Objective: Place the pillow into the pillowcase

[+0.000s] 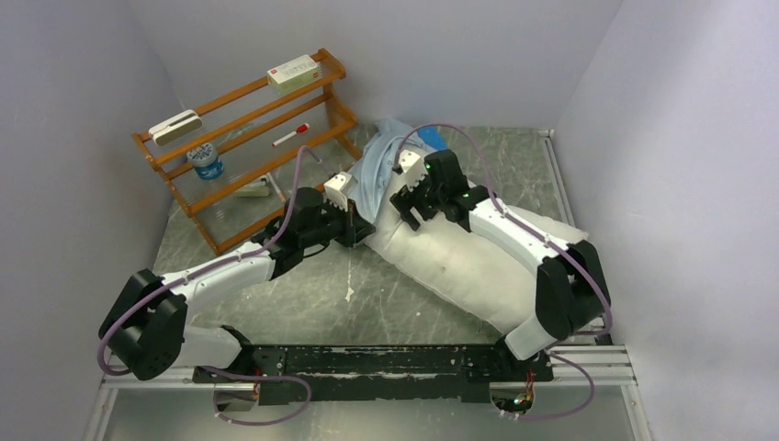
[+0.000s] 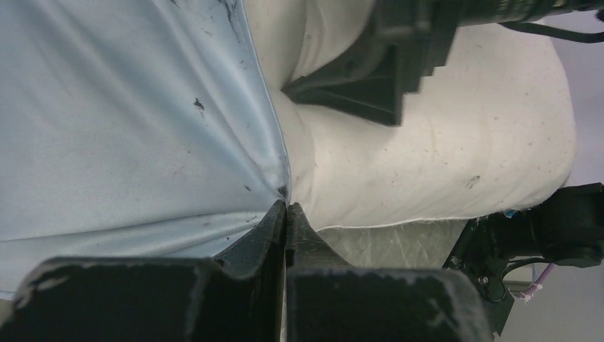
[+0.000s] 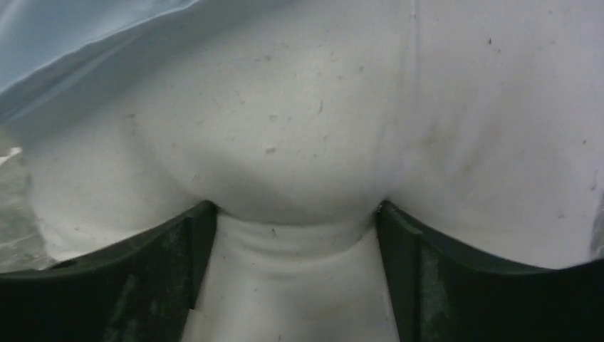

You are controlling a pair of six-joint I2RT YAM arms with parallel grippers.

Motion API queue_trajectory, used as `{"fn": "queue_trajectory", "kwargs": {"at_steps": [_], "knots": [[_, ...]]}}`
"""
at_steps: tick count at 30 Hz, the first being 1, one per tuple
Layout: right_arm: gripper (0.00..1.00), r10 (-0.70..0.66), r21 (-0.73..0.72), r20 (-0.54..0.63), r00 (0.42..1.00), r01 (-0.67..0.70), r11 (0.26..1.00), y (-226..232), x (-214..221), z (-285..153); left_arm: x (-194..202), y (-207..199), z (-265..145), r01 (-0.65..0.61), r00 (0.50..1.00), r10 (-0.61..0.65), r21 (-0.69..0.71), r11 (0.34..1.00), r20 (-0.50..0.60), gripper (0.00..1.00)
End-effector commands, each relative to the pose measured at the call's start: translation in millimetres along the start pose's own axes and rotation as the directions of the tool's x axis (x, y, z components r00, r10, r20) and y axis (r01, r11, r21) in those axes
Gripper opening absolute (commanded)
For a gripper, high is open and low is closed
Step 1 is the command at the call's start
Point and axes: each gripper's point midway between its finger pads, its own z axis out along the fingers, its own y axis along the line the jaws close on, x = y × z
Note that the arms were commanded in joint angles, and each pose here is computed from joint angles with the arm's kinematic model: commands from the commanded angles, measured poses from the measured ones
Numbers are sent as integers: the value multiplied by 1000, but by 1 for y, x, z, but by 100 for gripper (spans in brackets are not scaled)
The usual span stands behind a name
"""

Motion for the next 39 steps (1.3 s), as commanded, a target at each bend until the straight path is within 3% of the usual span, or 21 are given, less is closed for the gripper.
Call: {"fn": "queue_trajectory", "kwargs": {"at_steps": [1, 3, 5, 8, 11, 16, 21, 32, 36, 39], "knots": [[74, 59, 11, -65, 996, -58, 998, 0, 15, 26, -17, -13, -1, -10, 998, 8, 35, 999, 61, 5], [28, 98, 33, -48, 994, -97, 995, -6, 3, 26, -22, -16, -2, -18, 997, 15, 45, 999, 70, 5], [0, 127, 38, 20, 992, -127, 991, -10, -20, 19, -30, -20, -3, -32, 996, 27, 52, 998, 82, 5], [0, 207, 17, 183, 961, -213, 977, -13, -67, -8, -53, -32, -6, -59, 992, 51, 68, 996, 114, 5], [0, 301, 9, 350, 887, -325, 946, -22, -113, -48, -85, -53, -9, -100, 987, 84, 113, 989, 139, 5], [0, 399, 100, 603, 690, -562, 821, -65, -156, -127, -149, -98, -25, -224, 962, 185, 192, 955, 202, 5], [0, 459, 15, 727, 512, -679, 734, -82, -175, -176, -184, -147, -46, -270, 942, 169, 355, 895, 292, 5], [0, 509, -106, 844, 169, -878, 466, -128, -168, -208, -141, -187, -27, -248, 966, 158, 574, 781, 202, 5], [0, 464, -152, 883, 72, -892, 426, -140, -173, -227, -124, -204, -26, -271, 963, 202, 639, 719, 180, 5], [0, 437, -180, 899, 37, -878, 444, -144, -182, -240, -118, -209, -24, -284, 959, 215, 646, 708, 185, 5]]}}
